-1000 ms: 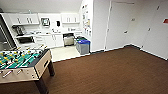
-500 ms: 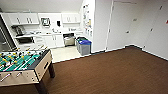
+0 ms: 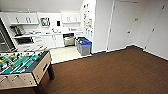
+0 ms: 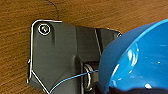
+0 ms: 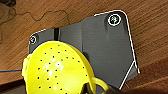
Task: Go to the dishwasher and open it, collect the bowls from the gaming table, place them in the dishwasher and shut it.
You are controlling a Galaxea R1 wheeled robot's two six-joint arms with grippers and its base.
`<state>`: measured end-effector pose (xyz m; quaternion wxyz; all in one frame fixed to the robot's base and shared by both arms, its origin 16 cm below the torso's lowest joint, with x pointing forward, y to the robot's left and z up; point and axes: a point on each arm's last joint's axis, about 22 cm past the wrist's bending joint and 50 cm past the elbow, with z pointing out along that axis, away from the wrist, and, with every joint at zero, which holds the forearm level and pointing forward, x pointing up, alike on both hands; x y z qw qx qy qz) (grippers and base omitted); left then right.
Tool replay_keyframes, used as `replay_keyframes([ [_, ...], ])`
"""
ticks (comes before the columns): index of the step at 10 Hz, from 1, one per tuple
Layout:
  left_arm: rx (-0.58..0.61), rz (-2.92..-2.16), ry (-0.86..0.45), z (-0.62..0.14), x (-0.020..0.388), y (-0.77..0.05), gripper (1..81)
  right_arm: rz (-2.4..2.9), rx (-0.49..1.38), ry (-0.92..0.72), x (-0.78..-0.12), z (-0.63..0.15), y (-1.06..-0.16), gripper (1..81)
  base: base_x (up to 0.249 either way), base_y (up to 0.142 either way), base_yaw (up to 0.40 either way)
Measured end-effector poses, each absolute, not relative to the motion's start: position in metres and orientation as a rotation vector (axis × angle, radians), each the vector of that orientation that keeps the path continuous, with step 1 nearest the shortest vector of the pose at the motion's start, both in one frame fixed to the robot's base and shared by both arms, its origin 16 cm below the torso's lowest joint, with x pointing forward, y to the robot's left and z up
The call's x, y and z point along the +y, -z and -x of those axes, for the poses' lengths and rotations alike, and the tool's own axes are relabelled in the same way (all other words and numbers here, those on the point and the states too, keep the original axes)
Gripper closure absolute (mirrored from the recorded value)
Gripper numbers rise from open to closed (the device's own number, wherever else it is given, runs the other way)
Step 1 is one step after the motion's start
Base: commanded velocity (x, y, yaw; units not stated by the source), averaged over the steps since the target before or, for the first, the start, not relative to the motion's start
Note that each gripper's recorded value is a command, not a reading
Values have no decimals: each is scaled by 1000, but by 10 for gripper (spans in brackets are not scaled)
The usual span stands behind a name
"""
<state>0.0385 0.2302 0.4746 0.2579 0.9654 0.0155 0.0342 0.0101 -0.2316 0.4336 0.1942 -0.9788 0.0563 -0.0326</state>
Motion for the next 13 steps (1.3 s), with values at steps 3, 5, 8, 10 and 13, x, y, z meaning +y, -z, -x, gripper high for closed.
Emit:
replay_keyframes([
  [3,41,-2618,-98,-42,231,-475,811,2742,157,101,-231,-15,-434,811,136,0,0],
  [5,41,-2618,-96,-40,231,-475,811,2742,157,101,-231,-15,-434,811,136,0,0],
  [8,42,-2618,-95,-40,231,-475,811,2742,157,100,-231,-14,-434,811,136,0,0],
  [10,41,-2619,-95,-40,231,-475,811,2742,157,100,-231,-14,-434,811,136,0,0],
  [13,41,-2619,-95,-40,231,-475,811,2742,157,100,-231,-14,-434,811,136,0,0],
])
